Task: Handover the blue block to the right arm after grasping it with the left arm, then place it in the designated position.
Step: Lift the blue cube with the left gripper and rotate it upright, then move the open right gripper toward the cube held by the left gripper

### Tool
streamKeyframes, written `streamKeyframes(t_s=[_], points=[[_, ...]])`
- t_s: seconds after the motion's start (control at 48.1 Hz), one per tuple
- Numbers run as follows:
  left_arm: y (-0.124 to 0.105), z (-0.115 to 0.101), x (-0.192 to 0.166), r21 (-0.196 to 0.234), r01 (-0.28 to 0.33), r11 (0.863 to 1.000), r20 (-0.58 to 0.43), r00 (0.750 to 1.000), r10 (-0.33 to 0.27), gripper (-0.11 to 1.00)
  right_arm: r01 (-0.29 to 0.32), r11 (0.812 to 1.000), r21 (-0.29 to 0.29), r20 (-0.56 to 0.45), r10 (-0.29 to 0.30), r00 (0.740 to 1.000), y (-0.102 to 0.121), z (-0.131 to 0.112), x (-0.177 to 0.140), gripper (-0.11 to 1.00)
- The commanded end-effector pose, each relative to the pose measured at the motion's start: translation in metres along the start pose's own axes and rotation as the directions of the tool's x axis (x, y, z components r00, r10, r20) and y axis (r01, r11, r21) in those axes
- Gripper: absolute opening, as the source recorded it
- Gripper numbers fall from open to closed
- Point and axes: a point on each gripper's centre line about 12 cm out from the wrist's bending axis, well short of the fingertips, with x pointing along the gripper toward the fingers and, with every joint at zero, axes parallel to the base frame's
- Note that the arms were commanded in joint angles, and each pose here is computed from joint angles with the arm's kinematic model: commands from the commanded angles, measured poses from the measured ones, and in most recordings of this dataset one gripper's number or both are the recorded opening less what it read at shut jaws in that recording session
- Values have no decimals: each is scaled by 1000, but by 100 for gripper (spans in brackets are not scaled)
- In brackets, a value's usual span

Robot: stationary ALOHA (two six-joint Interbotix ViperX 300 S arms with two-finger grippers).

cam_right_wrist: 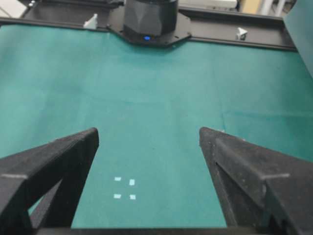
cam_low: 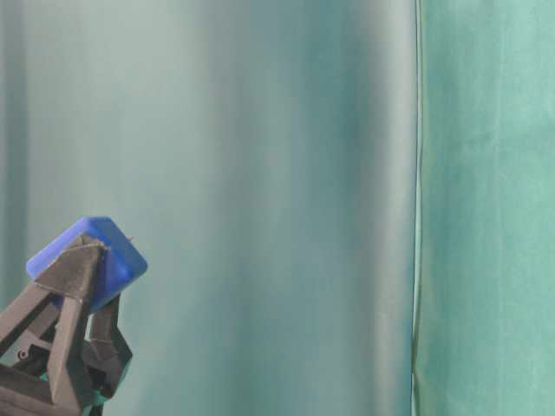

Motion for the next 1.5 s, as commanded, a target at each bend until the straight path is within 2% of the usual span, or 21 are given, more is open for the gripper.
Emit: streamKeyframes(t_s=[0.0, 0.146, 0.354, 0.437, 0.562, 0.624, 0.707, 0.853, 0.999, 1.103, 1.165, 1.186, 1.228, 1.477], points=[[-1, 11, -5, 3, 1, 1000, 38, 999, -2, 47, -1, 1000, -6, 35, 1, 999, 0, 13, 2, 94], [-1, 11, -5, 3, 1, 1000, 38, 999, -2, 47, -4, 1000, -30, 41, 5, 999, 1, 15, 2, 94], [-1, 11, -5, 3, 1, 1000, 38, 999, -2, 47, -16, 986, -164, 63, 26, 998, 4, 28, 3, 94], [-1, 12, -5, 3, 1, 1000, 40, 999, -2, 47, -16, 972, -236, 69, 33, 997, 5, 36, 4, 94], [-1, 12, -5, 2, 1, 1000, 40, 999, -2, 47, -10, 928, -374, 66, 38, 997, 7, 45, 4, 94], [-1, 12, -5, 0, 2, 1000, 40, 999, -2, 47, -7, 898, -439, 66, 40, 997, 7, 49, 5, 94], [-1, 12, -5, 0, 2, 1000, 40, 999, -2, 47, 0, 839, -543, 75, 48, 996, 8, 54, 4, 93], [-1, 12, -5, 0, 2, 1000, 40, 999, -2, 47, 9, 720, -694, 79, 63, 995, 10, 56, 4, 92], [-1, 12, -5, 0, 2, 1000, 40, 999, -2, 47, 14, 578, -816, 73, 79, 994, 12, 55, 5, 92], [-1, 12, -5, 0, 2, 1000, 40, 999, -2, 47, 13, 454, -891, 58, 87, 995, 13, 52, 6, 92], [-1, 12, -5, 0, 2, 1000, 40, 999, -2, 47, 13, 390, -921, 52, 90, 995, 13, 52, 7, 92], [-1, 12, -5, 0, 2, 1000, 40, 999, -2, 47, 13, 377, -926, 50, 89, 995, 13, 52, 7, 92], [-1, 11, -5, 0, 2, 1000, 38, 999, -2, 47, 12, 367, -930, 49, 91, 995, 13, 52, 7, 92], [-1, 11, -5, 0, 2, 1000, 37, 999, -2, 47, 14, 356, -934, 51, 93, 994, 14, 52, 7, 91]])
